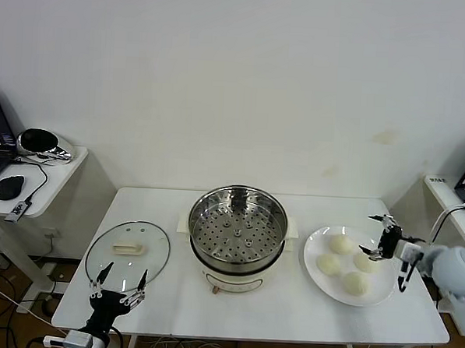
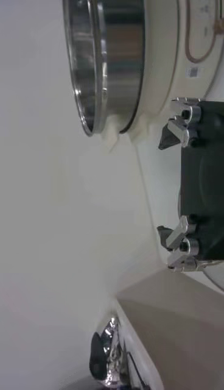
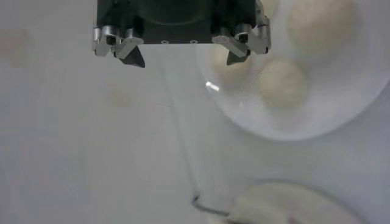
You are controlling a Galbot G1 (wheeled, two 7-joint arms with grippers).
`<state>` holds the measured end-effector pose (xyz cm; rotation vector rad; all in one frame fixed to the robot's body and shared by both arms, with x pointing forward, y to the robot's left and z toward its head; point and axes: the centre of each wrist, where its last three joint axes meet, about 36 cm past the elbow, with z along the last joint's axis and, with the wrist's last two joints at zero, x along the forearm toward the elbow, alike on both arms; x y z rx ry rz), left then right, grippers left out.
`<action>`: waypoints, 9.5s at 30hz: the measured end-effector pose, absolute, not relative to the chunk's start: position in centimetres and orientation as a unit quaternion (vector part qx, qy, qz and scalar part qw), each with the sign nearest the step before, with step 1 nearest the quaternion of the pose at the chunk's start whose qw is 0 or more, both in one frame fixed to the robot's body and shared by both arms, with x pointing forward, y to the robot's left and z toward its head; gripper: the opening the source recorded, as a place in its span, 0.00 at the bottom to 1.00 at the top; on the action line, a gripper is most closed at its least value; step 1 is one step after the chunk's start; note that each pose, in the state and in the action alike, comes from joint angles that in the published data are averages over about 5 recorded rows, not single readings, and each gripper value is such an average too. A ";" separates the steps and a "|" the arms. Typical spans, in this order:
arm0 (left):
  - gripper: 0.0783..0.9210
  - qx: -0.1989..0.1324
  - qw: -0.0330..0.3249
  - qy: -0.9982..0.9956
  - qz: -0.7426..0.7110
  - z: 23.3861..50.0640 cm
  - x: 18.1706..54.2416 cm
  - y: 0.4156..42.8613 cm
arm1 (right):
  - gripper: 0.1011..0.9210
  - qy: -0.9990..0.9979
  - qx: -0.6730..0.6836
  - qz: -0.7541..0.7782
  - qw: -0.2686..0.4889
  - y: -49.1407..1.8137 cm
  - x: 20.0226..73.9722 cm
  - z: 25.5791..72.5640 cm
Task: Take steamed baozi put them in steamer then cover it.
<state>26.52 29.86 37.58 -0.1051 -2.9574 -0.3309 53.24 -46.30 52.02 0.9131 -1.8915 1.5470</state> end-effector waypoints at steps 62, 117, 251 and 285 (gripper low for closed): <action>0.88 -0.032 0.085 -0.987 -0.136 37.3 27.1 31.3 | 0.60 -0.557 0.454 0.569 0.399 -41.3 68.5 44.7; 0.88 -0.028 0.075 -0.988 -0.136 38.3 27.5 32.7 | 0.57 -0.413 0.610 0.672 0.075 -17.2 71.0 65.5; 0.88 -0.027 0.070 -0.987 -0.145 39.1 27.4 33.0 | 0.50 -0.525 0.515 0.540 0.409 -35.7 64.3 47.3; 0.88 -0.028 0.056 -0.988 -0.140 40.3 28.0 33.4 | 0.54 -0.581 0.541 0.535 0.289 -16.5 65.0 70.2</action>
